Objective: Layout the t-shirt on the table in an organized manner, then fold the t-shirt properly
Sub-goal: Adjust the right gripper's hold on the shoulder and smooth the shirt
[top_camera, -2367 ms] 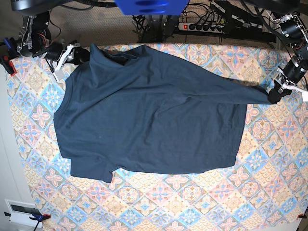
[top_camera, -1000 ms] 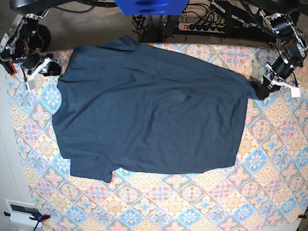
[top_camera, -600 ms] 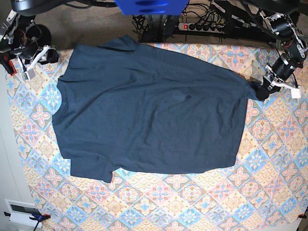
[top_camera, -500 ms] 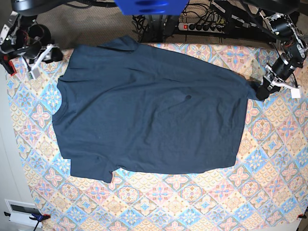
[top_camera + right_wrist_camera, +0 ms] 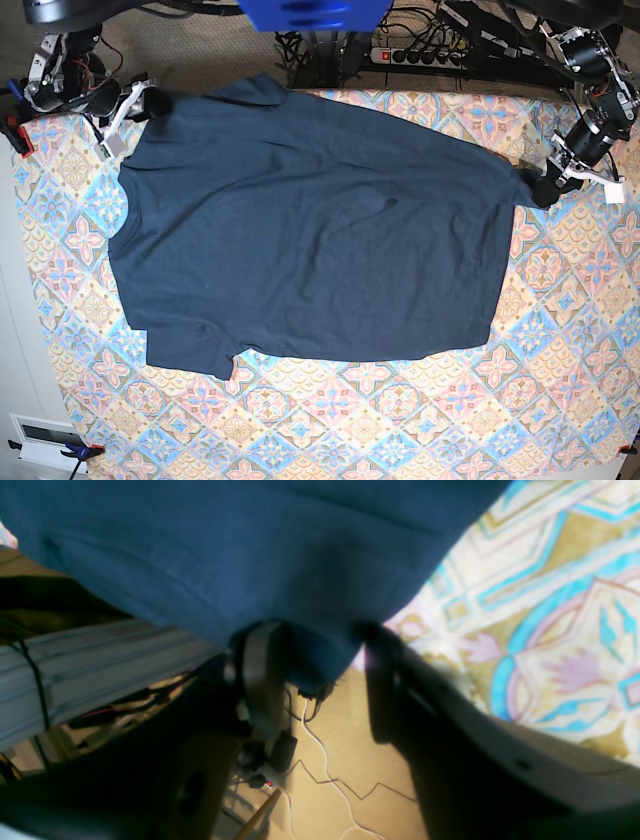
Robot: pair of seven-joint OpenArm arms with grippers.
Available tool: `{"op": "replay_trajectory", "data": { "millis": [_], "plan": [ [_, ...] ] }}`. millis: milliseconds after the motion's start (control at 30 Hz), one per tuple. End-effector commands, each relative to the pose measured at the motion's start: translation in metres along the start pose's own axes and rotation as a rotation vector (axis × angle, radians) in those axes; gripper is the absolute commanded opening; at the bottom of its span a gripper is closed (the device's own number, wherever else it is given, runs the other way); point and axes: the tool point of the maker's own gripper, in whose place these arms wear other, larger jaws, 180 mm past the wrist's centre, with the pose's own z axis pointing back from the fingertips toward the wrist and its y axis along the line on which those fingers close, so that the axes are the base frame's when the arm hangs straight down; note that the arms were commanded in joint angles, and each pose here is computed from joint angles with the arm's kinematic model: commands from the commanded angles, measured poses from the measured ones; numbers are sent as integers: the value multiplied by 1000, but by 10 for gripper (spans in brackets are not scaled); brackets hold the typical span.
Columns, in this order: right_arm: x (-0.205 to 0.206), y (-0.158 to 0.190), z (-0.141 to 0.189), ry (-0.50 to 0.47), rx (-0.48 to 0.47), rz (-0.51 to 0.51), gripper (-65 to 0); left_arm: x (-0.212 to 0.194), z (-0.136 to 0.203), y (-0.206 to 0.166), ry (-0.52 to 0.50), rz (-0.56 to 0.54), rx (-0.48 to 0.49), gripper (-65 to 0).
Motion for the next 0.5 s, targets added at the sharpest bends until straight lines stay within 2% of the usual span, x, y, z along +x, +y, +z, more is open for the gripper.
{"op": "replay_trajectory", "data": {
  "millis": [0, 233, 300, 467],
  "plan": [
    [2, -1, 4, -3, -4, 13, -395, 13, 4, -7, -27, -28, -20, -650],
    [-4, 2, 2, 8, 4, 1, -406, 13, 4, -7, -27, -28, -20, -650],
    [-5, 2, 2, 9, 4, 0, -445, 13, 4, -7, -27, -28, -20, -650],
    [-5, 3, 1, 7, 8, -2, -597, 13, 4, -7, -27, -28, -20, -650]
  ]
}}
